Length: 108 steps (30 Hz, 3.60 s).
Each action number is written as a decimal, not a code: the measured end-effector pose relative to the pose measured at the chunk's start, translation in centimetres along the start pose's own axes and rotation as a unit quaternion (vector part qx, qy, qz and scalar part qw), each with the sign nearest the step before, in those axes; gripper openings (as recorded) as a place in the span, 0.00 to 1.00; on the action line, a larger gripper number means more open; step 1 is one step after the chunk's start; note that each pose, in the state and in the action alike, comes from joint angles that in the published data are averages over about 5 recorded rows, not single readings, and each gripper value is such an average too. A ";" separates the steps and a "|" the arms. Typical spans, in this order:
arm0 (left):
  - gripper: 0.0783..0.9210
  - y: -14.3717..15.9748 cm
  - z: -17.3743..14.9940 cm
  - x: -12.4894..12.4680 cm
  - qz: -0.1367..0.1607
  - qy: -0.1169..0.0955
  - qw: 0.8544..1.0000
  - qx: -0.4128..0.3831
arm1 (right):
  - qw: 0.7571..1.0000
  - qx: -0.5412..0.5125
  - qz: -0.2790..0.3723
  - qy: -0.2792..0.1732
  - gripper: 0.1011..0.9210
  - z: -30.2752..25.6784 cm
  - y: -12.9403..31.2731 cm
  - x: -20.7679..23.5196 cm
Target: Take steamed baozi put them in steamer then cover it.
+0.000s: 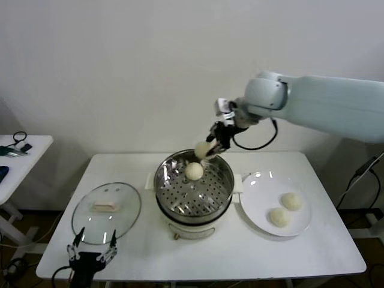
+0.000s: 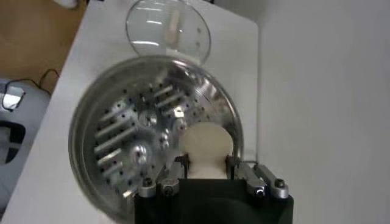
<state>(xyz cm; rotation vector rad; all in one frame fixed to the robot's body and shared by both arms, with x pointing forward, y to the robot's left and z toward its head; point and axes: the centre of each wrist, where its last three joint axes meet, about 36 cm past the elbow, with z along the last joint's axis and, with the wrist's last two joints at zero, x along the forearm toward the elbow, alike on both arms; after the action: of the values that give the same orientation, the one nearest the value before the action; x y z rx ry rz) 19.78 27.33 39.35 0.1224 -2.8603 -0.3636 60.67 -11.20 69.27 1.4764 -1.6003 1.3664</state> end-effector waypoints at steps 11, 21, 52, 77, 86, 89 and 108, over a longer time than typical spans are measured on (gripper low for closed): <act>0.88 0.1 -0.2 0.1 -0.002 -0.002 1.000 0.000 | 1.000 0.002 -0.021 0.014 0.42 -3.1 1.8 -9.8; 0.88 0.2 -0.4 0.1 -0.005 -0.005 1.000 0.000 | 1.000 0.003 -0.016 0.020 0.54 -4.2 1.7 -13.8; 0.88 -0.4 -0.7 -0.1 -0.001 -0.005 1.000 0.005 | 0.992 -0.076 -0.072 0.073 0.88 25.2 7.5 2.2; 0.88 -0.5 -0.1 -0.2 -0.004 0.005 1.000 0.007 | 0.983 -0.106 -0.076 0.127 0.87 32.2 13.4 -9.8; 0.88 -0.5 -0.3 -0.1 -0.005 0.004 1.000 0.007 | 0.982 -0.113 -0.079 0.126 0.62 32.2 13.5 -10.8; 0.88 -0.5 -0.4 -0.1 -0.005 0.003 1.000 0.007 | 0.983 -0.111 -0.081 0.123 0.53 32.1 13.2 -10.5; 0.88 -0.7 -0.8 0.0 0.000 -0.001 1.000 0.001 | 0.971 0.231 -0.021 0.054 0.48 13.8 -1.7 6.8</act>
<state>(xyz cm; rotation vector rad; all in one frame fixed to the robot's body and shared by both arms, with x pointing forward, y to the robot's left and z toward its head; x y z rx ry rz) 20.03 26.44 39.87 0.1221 -2.8635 -0.3601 63.81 -26.21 71.47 1.6465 -1.2252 1.8464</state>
